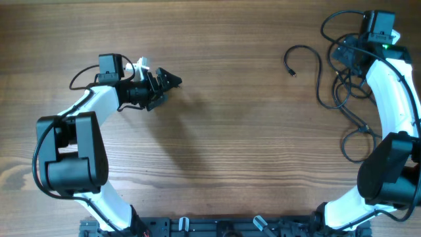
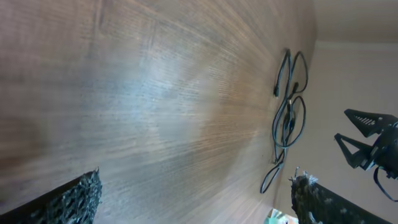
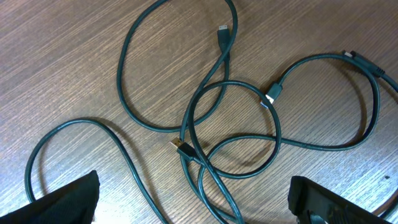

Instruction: Untangle cables

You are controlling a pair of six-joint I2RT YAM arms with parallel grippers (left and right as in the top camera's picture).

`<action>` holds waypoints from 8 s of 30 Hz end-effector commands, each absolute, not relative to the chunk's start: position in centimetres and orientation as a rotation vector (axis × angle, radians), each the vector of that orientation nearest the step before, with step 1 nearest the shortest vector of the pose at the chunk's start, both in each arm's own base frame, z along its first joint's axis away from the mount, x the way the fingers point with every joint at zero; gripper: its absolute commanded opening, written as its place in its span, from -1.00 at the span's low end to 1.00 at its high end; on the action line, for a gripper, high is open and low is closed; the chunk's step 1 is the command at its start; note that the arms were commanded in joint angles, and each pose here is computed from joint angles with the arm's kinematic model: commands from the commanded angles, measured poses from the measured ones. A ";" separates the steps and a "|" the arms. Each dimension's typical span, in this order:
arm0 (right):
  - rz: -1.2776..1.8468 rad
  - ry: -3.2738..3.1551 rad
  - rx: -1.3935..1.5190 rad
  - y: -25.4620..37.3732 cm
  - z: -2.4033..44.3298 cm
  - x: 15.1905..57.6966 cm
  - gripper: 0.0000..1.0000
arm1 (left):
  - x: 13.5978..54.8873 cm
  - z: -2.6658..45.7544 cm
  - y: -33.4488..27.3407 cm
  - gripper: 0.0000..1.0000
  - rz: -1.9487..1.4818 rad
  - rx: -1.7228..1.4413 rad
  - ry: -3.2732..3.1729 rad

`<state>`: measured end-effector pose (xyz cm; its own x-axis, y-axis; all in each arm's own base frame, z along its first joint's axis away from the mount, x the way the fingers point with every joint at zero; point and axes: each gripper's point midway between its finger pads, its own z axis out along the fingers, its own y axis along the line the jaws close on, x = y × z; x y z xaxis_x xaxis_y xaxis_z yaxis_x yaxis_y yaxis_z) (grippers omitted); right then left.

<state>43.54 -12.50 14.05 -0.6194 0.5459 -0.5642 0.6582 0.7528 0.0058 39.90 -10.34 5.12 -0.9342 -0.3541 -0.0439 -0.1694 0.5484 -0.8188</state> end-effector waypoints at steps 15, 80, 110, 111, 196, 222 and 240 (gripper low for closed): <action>-0.254 2.382 0.898 -12.3 15.0 43.7 1.00 | 40.2 10.3 -4.0 1.00 -0.695 -0.581 2.582; -0.235 2.349 0.873 -11.6 16.7 43.7 0.99 | 39.9 11.2 -1.7 1.00 -0.509 -0.627 2.567; 0.208 1.749 0.461 0.7 44.1 30.6 0.99 | 39.9 11.2 -1.7 1.00 -0.509 -0.627 2.567; 0.214 1.731 0.460 0.6 44.7 30.0 0.99 | 39.9 11.2 -1.7 1.00 -0.509 -0.627 2.567; -0.003 1.557 -0.179 2.4 17.6 24.6 0.99 | 39.9 11.2 -1.7 1.00 -0.509 -0.627 2.567; -0.003 1.557 -0.179 2.4 17.6 24.6 0.99 | 39.9 11.2 -1.7 1.00 -0.509 -0.627 2.567; -0.003 1.557 -0.179 2.4 17.6 24.6 0.99 | 39.9 11.2 -1.7 1.00 -0.509 -0.627 2.567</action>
<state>24.63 2.11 17.38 0.0044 -0.1029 -0.9947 -0.0957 0.9901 -0.1028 39.66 -1.77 10.64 -0.8049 -0.5014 -0.3176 -0.3436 0.8300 -0.4394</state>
